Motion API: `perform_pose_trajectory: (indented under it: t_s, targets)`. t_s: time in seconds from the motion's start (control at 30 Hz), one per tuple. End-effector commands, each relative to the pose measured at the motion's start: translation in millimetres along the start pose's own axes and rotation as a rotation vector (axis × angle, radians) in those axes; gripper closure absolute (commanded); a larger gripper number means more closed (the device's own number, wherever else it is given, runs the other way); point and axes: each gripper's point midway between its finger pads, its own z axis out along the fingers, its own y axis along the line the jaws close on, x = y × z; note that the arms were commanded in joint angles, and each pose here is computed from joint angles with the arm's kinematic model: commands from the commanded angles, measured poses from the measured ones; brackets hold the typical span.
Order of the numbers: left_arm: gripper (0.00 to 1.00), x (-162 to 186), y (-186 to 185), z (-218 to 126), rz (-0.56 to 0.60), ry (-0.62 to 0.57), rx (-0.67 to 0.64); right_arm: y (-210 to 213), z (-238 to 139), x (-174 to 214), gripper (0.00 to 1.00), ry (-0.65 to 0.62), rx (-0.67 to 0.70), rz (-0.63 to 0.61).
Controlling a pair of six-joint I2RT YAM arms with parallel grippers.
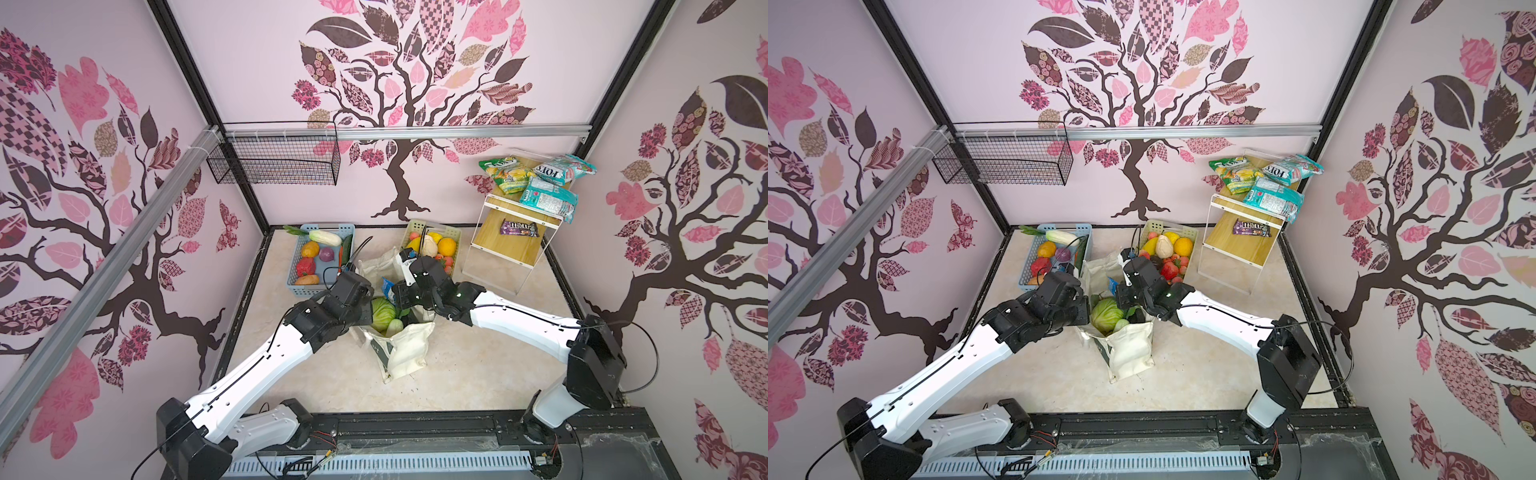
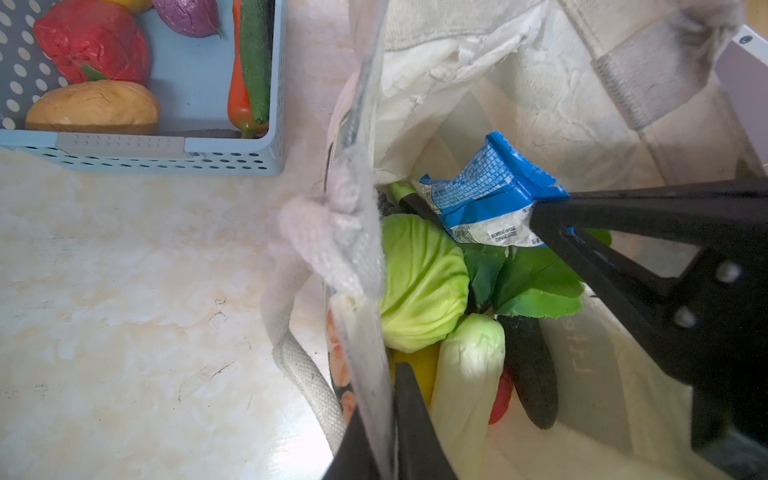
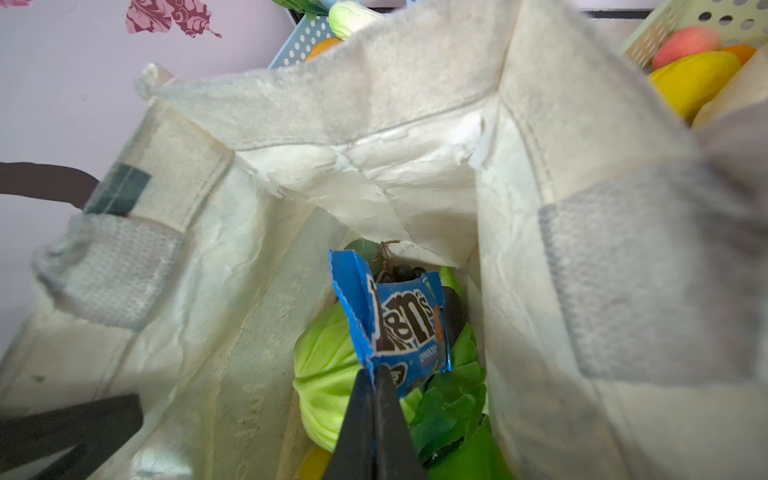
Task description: Place the food into the grocery bag and tie it
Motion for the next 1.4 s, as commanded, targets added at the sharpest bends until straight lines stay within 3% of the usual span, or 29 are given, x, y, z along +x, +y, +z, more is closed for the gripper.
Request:
perform_pose_trajectory:
  t_s: [0.0, 0.17, 0.3, 0.6, 1.07, 1.37]
  targets:
    - [0.89, -8, -8, -8, -0.014, -0.025, 0.043, 0, 6, -12, 1.00, -0.041, 0.023, 0.038]
    - [0.89, -8, -8, -8, -0.011, -0.025, 0.043, -3, 7, -14, 0.91, -0.044, 0.047, 0.048]
    - [0.89, -8, -7, -8, -0.011, -0.026, 0.040, -3, -1, -20, 0.76, -0.062, 0.054, 0.046]
    - [0.89, -9, -4, -8, -0.013, -0.035, 0.022, 5, -50, -54, 0.55, -0.145, 0.052, 0.013]
    - [0.89, -6, -1, -8, -0.018, -0.034, 0.013, -48, -125, -59, 0.42, -0.205, 0.206, 0.022]
    - [0.89, -5, -1, -7, -0.021, -0.029, 0.015, -78, -121, -30, 0.39, -0.139, 0.264, 0.048]
